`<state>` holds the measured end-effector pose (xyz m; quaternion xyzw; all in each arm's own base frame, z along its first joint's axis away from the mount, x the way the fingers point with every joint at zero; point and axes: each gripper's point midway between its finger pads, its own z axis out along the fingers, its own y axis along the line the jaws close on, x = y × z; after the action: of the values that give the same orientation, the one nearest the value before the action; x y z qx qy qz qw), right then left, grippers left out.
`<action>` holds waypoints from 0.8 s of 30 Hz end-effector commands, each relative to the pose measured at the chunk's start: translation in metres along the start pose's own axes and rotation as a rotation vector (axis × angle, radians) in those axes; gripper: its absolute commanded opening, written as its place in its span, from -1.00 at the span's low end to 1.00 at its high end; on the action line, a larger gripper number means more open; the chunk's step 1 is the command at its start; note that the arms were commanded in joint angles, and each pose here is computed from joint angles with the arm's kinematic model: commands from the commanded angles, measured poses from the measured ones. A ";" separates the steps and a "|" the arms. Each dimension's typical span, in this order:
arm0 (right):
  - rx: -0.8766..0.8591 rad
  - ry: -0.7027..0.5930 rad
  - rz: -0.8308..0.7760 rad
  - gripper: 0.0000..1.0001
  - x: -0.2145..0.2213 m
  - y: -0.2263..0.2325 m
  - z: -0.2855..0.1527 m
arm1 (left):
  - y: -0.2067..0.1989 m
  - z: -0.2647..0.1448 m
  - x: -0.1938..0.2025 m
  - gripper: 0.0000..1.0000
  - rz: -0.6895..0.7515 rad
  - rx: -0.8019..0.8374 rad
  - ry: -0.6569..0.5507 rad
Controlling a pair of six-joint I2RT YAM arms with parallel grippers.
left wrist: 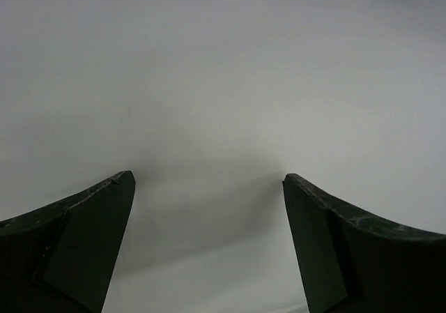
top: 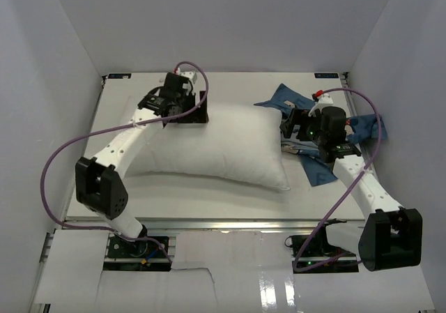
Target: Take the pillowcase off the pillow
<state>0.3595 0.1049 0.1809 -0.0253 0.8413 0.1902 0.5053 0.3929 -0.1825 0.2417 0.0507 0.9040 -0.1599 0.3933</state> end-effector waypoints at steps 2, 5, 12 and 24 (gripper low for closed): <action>0.005 -0.034 -0.028 0.89 -0.007 0.001 -0.007 | 0.040 0.034 0.070 0.96 -0.032 -0.249 0.180; 0.009 -0.044 -0.035 0.90 -0.012 0.001 -0.008 | 0.058 0.047 0.094 0.82 -0.028 -0.327 0.230; 0.004 -0.040 -0.034 0.89 -0.009 0.001 -0.009 | 0.084 0.008 0.030 -1.00 -0.214 -0.348 -0.003; 0.122 0.033 -0.028 0.96 0.007 -0.026 0.012 | 0.128 -0.076 -0.061 -1.00 -0.493 -0.285 -0.326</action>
<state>0.3584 0.0906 0.1604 -0.0095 0.8617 0.1484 0.4851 0.4069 -0.0064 0.2637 -0.2596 0.8560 -0.0599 0.4430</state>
